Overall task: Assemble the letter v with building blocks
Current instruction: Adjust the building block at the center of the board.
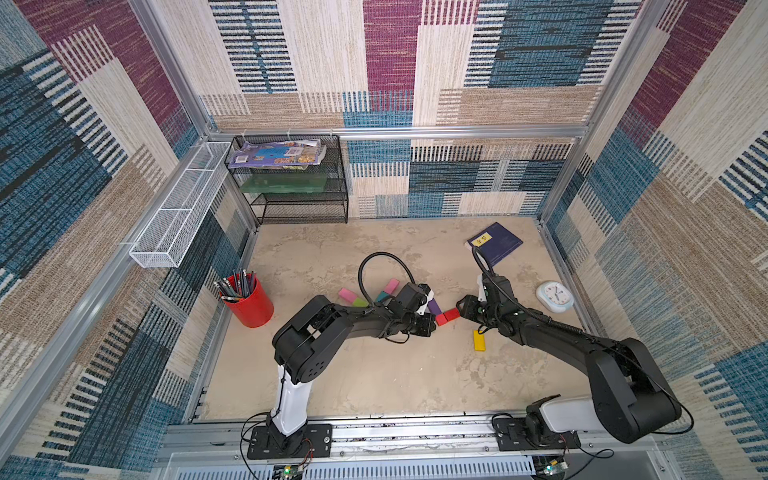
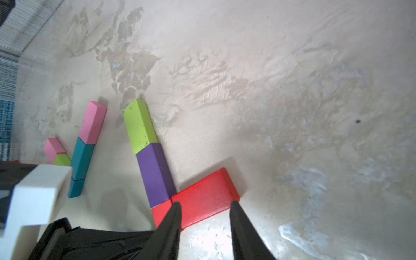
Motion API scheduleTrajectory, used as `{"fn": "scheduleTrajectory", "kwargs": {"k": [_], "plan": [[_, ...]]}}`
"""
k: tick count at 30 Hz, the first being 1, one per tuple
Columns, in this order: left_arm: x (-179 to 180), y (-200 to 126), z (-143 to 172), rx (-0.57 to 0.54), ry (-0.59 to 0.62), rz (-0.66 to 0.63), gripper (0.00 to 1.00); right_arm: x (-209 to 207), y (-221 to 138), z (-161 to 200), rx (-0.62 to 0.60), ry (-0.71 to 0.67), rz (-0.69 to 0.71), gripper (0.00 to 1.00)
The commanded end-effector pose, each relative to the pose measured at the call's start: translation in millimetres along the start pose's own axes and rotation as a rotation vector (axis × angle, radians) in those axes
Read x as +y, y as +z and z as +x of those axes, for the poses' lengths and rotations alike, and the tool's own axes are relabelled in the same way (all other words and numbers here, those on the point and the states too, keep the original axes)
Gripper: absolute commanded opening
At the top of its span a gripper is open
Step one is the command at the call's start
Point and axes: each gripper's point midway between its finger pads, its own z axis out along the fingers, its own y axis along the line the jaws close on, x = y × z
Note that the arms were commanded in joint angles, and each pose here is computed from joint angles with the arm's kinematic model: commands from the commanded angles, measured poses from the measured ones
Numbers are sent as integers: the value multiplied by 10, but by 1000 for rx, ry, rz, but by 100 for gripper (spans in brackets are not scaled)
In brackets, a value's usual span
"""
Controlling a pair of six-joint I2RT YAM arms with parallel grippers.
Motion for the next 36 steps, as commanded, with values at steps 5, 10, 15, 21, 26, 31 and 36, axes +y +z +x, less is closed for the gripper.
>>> {"fn": "scheduleTrajectory", "kwargs": {"k": [5, 10, 15, 21, 26, 31, 36], "plan": [[264, -8, 286, 95, -25, -109, 0, -261, 207, -102, 35, -42, 108, 15], [248, -5, 262, 92, -24, -105, 0, -268, 409, -68, 77, -38, 79, 7], [243, 2, 244, 95, -20, -107, 0, -217, 564, -43, 109, -47, 41, 6], [235, 14, 232, 98, -21, -107, 0, -194, 558, 24, 125, -36, 35, 6], [249, 19, 241, 102, -20, -109, 0, -263, 503, 28, 114, -15, 76, 6], [242, 23, 228, 99, -19, -108, 0, -303, 462, 38, 108, 11, 96, 6], [249, 20, 236, 100, -20, -109, 0, -289, 420, 116, 117, 26, 80, 6]]}}
